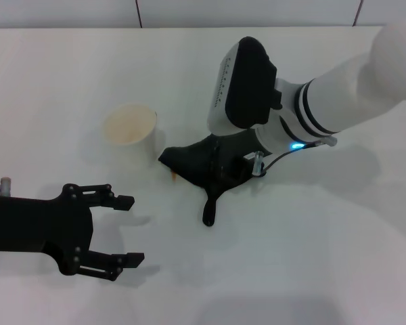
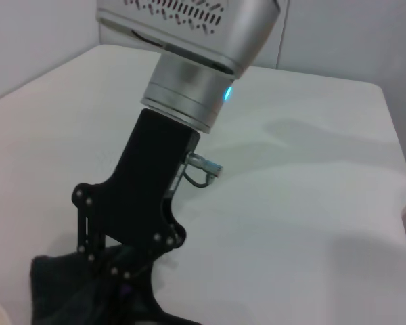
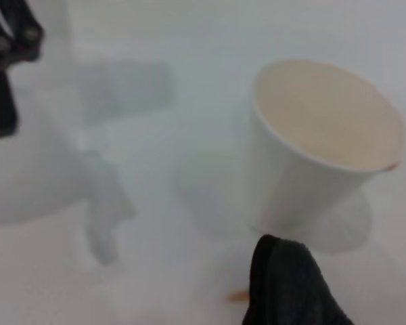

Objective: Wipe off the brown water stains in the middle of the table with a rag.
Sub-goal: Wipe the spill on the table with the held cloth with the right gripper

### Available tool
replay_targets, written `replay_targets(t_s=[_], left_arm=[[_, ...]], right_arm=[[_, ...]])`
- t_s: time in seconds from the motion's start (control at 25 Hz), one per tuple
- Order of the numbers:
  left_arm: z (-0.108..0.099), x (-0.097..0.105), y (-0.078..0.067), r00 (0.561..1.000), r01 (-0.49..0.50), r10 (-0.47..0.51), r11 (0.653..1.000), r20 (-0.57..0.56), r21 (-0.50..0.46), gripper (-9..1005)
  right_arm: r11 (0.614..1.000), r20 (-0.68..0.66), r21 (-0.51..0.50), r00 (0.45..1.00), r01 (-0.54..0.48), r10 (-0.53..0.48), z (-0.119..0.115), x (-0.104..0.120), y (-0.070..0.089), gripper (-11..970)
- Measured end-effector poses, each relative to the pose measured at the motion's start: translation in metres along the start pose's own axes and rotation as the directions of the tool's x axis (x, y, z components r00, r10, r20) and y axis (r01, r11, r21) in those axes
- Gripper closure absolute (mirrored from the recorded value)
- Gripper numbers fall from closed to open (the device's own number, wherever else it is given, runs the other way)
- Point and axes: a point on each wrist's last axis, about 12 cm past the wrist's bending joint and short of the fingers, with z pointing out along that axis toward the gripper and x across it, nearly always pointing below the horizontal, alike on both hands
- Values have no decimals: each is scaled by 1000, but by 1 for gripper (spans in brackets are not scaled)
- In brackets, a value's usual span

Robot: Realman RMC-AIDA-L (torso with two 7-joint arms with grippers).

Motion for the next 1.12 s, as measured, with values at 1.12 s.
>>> replay_targets(t_s=[1.12], left_arm=[[-1, 0, 0, 1000, -3, 3, 1000, 7, -4, 105]], right_arm=[[996, 21, -80, 999, 37, -35, 7, -11, 24, 889]])
